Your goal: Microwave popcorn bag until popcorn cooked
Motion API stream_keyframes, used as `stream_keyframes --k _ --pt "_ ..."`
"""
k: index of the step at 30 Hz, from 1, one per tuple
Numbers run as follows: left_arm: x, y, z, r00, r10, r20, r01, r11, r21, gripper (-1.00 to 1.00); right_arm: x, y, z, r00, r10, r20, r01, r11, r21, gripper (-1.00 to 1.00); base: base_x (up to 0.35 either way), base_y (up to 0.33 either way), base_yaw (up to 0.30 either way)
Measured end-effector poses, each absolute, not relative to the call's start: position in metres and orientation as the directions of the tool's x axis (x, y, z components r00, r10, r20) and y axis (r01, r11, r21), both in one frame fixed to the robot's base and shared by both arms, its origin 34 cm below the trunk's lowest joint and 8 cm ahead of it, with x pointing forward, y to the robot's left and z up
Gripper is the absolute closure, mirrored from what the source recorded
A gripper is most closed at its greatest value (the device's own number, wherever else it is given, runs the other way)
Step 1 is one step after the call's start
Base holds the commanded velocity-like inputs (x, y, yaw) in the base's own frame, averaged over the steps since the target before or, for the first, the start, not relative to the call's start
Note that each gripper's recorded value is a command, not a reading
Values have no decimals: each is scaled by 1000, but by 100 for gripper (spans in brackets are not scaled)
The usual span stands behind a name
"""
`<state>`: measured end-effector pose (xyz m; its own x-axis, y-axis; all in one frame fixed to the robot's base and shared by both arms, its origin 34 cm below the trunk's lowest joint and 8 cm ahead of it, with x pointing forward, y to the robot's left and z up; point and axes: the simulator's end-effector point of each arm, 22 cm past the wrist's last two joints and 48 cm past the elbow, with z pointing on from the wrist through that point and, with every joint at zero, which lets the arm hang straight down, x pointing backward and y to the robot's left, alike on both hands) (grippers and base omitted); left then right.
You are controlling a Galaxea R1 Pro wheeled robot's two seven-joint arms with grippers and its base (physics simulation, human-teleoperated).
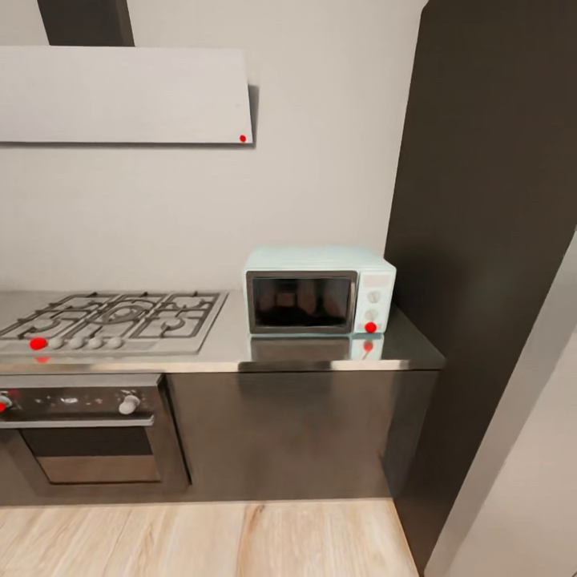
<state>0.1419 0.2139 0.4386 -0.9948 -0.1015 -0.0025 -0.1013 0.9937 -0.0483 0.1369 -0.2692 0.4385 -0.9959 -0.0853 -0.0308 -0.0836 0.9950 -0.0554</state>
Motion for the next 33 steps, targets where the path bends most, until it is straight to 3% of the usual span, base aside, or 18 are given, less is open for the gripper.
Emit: stream_keyframes --k 12,29,33 --pt "142 214 439 -995 -100 -4 -100 994 -48 -100 136 -269 438 -996 -90 -28 -88 995 -54 -100 262 112 0" --pt "143 214 438 -995 -101 -7 -100 994 -44 -100 137 -267 438 -995 -96 -27 -94 994 -49 -100 10 1 0" --pt "143 215 438 -995 -102 -7 -101 994 -42 -100 166 -263 439 -991 -96 -93 -92 995 -44 -100 0 0 0"
